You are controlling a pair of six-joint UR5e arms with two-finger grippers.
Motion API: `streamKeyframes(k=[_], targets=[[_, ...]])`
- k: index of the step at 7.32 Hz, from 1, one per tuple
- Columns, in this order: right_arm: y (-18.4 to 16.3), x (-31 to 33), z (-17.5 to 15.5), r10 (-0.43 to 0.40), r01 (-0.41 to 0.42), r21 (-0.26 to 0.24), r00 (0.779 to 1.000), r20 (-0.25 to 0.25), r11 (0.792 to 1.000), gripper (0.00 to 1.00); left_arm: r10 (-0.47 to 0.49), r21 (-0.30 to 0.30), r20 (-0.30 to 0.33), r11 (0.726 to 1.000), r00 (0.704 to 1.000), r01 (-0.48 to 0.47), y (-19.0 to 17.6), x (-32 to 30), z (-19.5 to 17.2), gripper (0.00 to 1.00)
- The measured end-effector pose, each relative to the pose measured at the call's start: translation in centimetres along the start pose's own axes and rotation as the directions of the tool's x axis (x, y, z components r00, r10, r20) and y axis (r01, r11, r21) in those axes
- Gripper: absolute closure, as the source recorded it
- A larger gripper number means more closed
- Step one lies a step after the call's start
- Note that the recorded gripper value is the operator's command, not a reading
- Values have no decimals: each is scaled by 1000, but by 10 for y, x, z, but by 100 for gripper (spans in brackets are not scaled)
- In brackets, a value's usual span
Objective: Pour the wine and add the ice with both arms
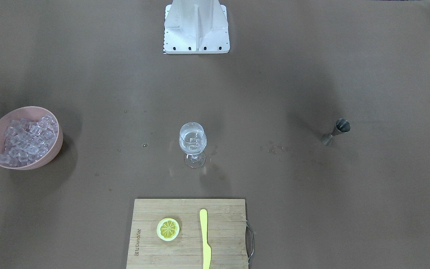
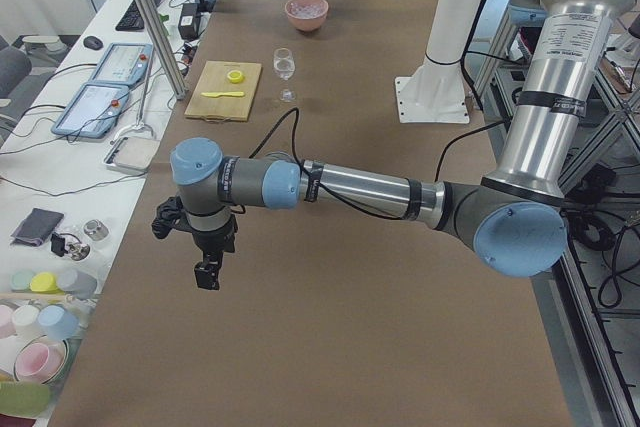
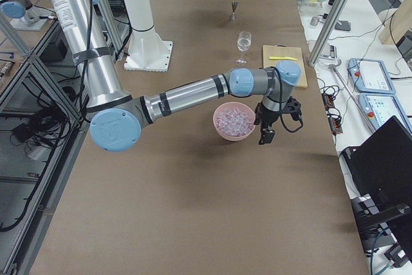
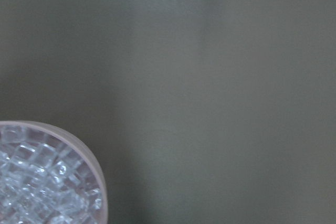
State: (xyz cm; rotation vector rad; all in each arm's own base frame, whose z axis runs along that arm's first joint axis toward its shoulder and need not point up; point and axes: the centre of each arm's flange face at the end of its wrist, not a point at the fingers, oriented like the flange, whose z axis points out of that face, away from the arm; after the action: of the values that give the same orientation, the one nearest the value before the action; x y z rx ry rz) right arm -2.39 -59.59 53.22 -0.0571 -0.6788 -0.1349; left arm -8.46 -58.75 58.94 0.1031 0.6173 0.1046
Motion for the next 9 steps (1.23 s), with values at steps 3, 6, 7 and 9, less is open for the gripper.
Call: streamKeyframes(k=[3, 6, 7, 9], targets=[[59, 102, 9, 81, -81, 29, 997, 14, 996, 0, -20, -19, -2, 1000, 1000, 20, 4, -7, 9, 2], [96, 145, 24, 119, -123, 30, 988, 94, 992, 0, -49, -28, -3, 998, 999, 49, 10, -19, 10, 2], [98, 144, 20, 120, -125, 40, 986, 118, 991, 0, -57, -27, -12, 998, 998, 57, 10, -18, 9, 2], [102, 142, 17, 120, -128, 49, 983, 137, 991, 0, -86, -29, -61, 996, 994, 84, 18, -16, 12, 2]])
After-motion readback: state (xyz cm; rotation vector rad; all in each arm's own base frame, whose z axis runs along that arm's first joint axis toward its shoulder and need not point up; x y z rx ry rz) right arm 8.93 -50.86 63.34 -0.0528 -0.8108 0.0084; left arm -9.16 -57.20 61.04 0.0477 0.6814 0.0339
